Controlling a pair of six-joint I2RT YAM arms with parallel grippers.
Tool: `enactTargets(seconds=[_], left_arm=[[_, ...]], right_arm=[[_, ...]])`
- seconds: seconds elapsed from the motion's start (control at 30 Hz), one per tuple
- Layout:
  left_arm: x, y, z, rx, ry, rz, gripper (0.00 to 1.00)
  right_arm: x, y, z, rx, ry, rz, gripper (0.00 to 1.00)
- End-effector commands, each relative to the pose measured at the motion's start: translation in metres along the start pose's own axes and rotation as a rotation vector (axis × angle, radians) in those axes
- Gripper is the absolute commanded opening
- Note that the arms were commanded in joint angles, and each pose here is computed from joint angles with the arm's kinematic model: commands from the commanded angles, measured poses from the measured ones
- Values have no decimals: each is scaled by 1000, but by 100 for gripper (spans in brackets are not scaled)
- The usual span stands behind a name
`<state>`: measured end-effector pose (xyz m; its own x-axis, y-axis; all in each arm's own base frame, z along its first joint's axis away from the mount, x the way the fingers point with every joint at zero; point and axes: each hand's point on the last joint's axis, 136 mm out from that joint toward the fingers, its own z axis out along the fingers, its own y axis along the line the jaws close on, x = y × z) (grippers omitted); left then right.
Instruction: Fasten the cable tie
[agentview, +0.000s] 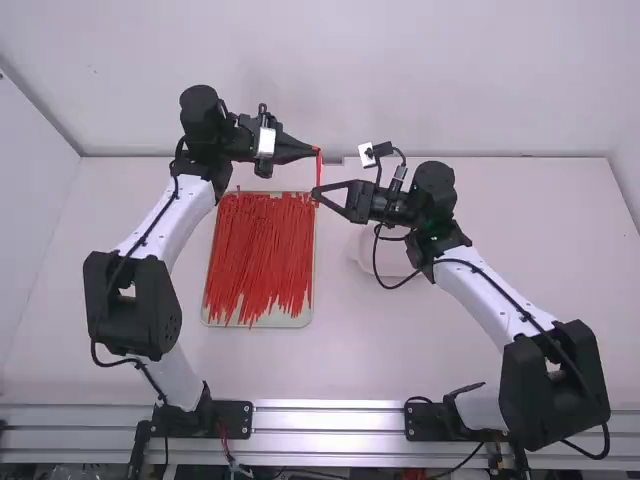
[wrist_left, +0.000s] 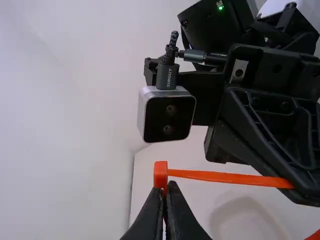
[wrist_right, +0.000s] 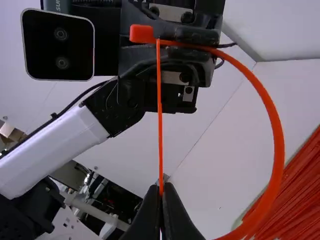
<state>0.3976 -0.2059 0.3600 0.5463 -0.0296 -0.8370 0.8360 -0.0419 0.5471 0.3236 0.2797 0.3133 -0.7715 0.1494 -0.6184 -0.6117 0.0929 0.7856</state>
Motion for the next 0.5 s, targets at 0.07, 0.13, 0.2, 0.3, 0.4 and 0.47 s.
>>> enactTargets(seconds=[0.07,0.13,0.2,0.3,0.4,0.47], left_arm=[[-10,2,-2,12,-7,41,2],[-10,1,0,15,-9,40,2],[-11,0,4,21,-14,37,2],[-12,-1,6,24,-16,37,2],[-11,0,5,22,-15,38,2],[-12,-1,7,27,-18,35,2]], right_arm=[[0,6,-1,-12,2,-13,0],[0,7,-1,-13,3,-13,0],[2,8,1,-18,9,-17,0],[4,10,3,-22,15,-17,0],[4,10,2,-25,19,-23,0],[5,10,2,-27,21,-31,0]])
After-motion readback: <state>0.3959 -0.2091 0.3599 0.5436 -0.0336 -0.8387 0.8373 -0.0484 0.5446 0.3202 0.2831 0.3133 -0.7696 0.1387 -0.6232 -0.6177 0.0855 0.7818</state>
